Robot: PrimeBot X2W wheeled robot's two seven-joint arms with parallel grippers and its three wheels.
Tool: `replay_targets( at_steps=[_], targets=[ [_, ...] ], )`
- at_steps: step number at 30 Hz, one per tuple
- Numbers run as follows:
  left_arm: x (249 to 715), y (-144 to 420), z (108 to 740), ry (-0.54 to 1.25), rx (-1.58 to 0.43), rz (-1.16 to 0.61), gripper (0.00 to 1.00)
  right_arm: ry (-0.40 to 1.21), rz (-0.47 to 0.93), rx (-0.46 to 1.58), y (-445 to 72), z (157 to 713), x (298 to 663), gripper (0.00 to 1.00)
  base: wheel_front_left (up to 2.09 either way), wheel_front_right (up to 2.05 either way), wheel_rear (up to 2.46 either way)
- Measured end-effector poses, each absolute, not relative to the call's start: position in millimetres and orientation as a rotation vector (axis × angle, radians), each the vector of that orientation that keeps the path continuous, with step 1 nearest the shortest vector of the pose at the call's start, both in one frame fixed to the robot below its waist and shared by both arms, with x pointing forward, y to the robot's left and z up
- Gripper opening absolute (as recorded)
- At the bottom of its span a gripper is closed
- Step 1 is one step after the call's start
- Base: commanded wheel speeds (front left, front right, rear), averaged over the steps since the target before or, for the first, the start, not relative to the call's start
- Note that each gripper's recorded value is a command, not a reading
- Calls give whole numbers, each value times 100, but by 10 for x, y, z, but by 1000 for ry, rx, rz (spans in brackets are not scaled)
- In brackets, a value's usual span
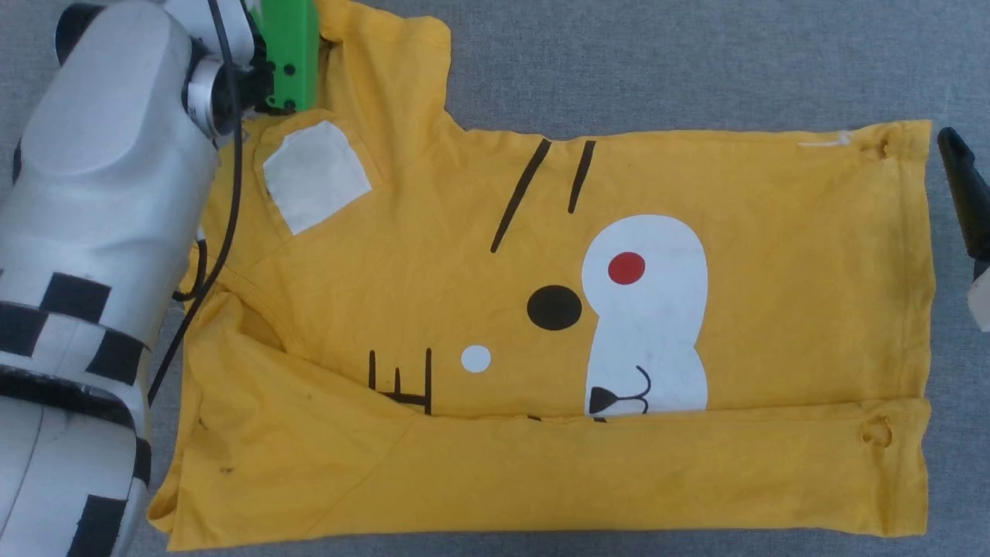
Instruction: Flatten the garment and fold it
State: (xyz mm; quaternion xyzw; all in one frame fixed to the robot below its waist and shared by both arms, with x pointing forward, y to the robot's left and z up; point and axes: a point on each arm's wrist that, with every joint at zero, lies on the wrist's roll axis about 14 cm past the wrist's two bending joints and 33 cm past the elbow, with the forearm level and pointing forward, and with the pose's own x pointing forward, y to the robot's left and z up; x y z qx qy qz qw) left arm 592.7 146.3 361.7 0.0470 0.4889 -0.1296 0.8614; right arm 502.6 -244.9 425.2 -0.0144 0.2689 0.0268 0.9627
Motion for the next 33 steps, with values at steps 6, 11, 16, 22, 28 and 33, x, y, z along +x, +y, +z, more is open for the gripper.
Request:
replay_targets(
  at_steps=[6,11,16,22,28,33],
  targets=[
    [5974,1431,3548,1030,34,-274,0,563,45,-30,-2478,4170,5031,100,0,0,0],
    [5993,1408,3627,935,-25,-286,0,551,56,-26,-2434,4209,5055,100,0,0,0],
    [6002,1409,3837,837,-117,-288,0,625,90,-72,-2379,4227,5008,100,0,0,0],
    [6092,1503,4222,691,-164,-280,0,803,127,-171,-2311,4233,5001,100,0,0,0],
    [6062,1523,4335,639,-186,-288,0,980,168,-277,-2247,4074,5058,100,0,0,0],
    [6027,1559,4297,636,-178,-283,0,1117,192,-345,-2252,3812,5010,100,0,0,0]
  ],
)
